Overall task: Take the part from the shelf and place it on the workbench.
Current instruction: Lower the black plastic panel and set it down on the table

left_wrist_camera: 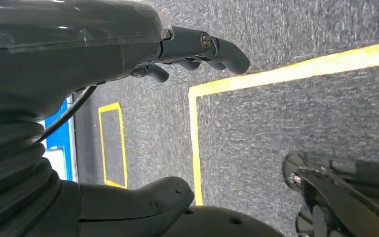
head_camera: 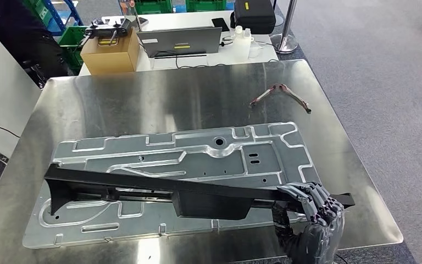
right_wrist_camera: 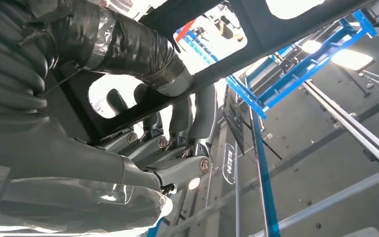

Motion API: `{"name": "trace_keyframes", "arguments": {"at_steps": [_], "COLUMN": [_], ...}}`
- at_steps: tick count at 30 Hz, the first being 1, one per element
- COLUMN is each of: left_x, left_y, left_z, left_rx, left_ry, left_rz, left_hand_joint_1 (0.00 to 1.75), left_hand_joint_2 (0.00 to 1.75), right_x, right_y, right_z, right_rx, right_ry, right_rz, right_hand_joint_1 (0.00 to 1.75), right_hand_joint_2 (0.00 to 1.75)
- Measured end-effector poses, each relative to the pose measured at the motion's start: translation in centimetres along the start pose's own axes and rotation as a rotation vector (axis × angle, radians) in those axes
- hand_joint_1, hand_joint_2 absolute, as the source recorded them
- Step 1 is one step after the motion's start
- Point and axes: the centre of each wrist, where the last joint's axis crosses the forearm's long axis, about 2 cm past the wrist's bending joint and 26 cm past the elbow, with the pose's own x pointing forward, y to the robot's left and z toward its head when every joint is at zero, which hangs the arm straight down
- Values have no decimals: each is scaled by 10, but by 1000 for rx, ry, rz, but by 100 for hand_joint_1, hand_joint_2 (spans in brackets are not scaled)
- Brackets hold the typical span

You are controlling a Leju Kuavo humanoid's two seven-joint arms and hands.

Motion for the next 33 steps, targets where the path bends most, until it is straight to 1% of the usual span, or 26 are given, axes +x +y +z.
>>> {"name": "trace_keyframes", "arguments": {"at_steps": [3, 4, 6, 9, 11, 13, 17, 25, 33], "left_x": [-1, -1, 0, 3, 2, 1, 2, 2, 2], "left_y": [1, 1, 2, 1, 1, 1, 1, 1, 1], "left_z": [0, 0, 0, 0, 0, 0, 0, 0, 0], "left_rx": [3, 6, 13, 18, 19, 20, 19, 21, 21], "left_ry": [4, 8, 16, 22, 27, 30, 28, 28, 28], "left_rz": [-1, -4, -15, -25, -27, -27, -28, -26, -27], "left_hand_joint_1": [0, 0, 0, 0, 0, 0, 0, 0, 0], "left_hand_joint_2": [175, 175, 175, 175, 175, 175, 175, 175, 175], "right_x": [0, -3, -22, -64, -84, -95, -102, -105, -102], "right_y": [0, 2, 10, 15, 13, 13, 14, 15, 14], "right_z": [0, 0, 2, 13, 19, 23, 27, 32, 36], "right_rx": [5, 26, 109, 212, 251, 277, 304, 322, 349], "right_ry": [5, 9, 48, 155, 163, 155, 157, 171, 114], "right_rz": [7, 32, 140, 311, 369, 400, 414, 406, 418], "right_hand_joint_1": [175, 175, 175, 175, 175, 175, 175, 175, 175], "right_hand_joint_2": [175, 175, 175, 175, 175, 175, 175, 175, 175]}}
